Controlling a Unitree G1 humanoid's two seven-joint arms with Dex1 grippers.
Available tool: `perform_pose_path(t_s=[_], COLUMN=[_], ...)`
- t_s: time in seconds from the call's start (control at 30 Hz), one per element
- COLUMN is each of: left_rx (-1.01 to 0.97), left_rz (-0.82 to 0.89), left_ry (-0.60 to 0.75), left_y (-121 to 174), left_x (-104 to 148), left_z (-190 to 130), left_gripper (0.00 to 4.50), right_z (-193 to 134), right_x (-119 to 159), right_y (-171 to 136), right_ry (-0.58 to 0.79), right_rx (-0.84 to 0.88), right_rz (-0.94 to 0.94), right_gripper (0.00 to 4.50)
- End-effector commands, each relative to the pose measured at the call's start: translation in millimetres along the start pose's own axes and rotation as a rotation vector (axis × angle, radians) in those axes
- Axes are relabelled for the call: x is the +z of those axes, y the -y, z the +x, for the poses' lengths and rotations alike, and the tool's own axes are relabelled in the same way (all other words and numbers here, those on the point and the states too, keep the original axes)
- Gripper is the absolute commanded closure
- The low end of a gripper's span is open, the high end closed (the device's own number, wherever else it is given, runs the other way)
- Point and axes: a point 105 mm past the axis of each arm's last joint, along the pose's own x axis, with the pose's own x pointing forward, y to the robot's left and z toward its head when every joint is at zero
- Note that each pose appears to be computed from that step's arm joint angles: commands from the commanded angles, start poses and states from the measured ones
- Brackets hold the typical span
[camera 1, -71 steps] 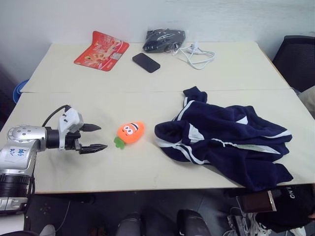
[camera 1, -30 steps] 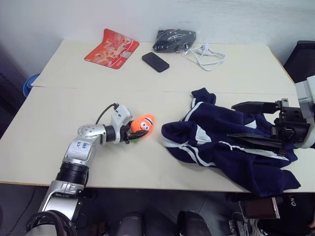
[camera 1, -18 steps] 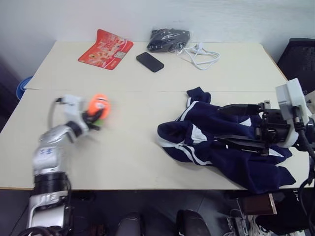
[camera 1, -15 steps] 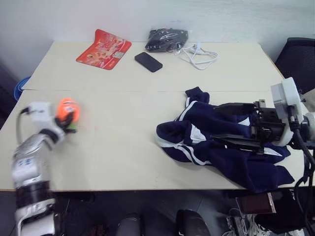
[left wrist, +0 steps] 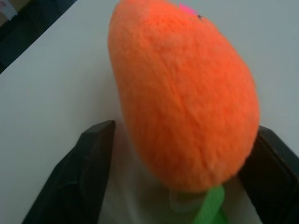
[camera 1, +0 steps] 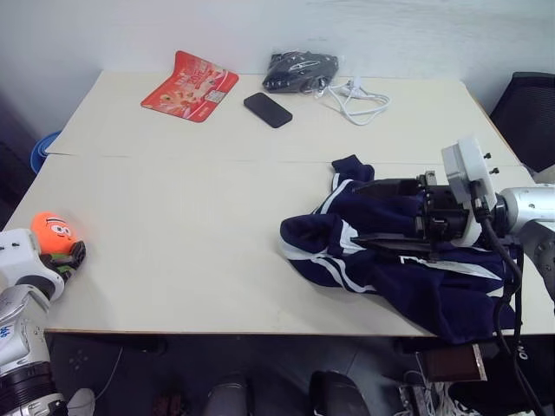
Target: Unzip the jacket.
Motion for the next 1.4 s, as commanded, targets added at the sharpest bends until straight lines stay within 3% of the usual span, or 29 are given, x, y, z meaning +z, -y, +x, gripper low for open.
perform_pose_path(t_s=[0.03, 0.1, 0.17, 0.23, 0.33, 0.37, 0.6, 0.73, 0.9, 1.0, 1.1, 1.23, 1.4], left_rx=[-0.052, -0.261, -0.529, -0.671, -0.901, -1.013, -1.482, -1.628, -1.825, -1.894, -1.937, -1.896, -1.876], left_rz=[0.004, -0.017, 0.094, 0.18, 0.26, 0.32, 0.679, 0.912, 1.001, 1.029, 1.021, 0.959, 0.926], left_ry=[0.074, 0.082, 0.063, 0.062, 0.114, 0.127, 0.171, 0.231, 0.266, 0.286, 0.311, 0.372, 0.418], left_y=[-6.0, 16.1, 41.3, 57.4, 104.7, 132.4, 241.8, 282.5, 318.6, 337.1, 353.9, 367.4, 382.4], left_x=[31.1, 41.3, 53.9, 64.6, 100.4, 107.9, 108.6, 94.6, 76.2, 65.1, 59.7, 76.0, 86.6], left_z=[-13.1, -26.6, -60.9, -80.6, -92.9, -95.9, -110.1, -104.2, -113.9, -118.3, -120.2, -111.3, -103.6], left_gripper=[0.02, 0.02, 0.02, 0.02, 0.02, 0.02, 0.02, 0.02, 0.02, 0.02, 0.02, 0.02, 0.02], right_z=[-1.7, -2.5, -5.0, -7.4, -15.0, -19.1, -43.7, -70.2, -114.9, -133.7, -135.3, -114.8, -107.5], right_x=[7.3, 6.5, 6.3, 5.9, 1.6, -1.6, -13.8, -42.2, -81.1, -89.8, -81.0, -50.1, -36.2], right_y=[-1.5, -1.2, -1.0, -1.4, -1.6, -2.0, -3.6, -2.1, 2.3, 2.2, 2.4, 1.0, -0.9], right_ry=[0.014, 0.01, 0.009, 0.007, -0.01, -0.024, -0.079, -0.258, -0.518, -0.589, -0.549, -0.356, -0.292], right_rx=[0.006, -0.001, -0.017, -0.03, -0.065, -0.083, -0.219, -0.332, -0.453, -0.469, -0.46, -0.425, -0.408], right_rz=[-0.043, -0.044, -0.04, -0.036, -0.021, -0.014, 0.017, -0.015, -0.084, -0.099, -0.09, -0.037, -0.008], right_gripper=[0.0, 0.0, 0.0, 0.0, 0.0, 0.0, 0.0, 0.0, 0.0, 0.0, 0.0, 0.0, 0.0])
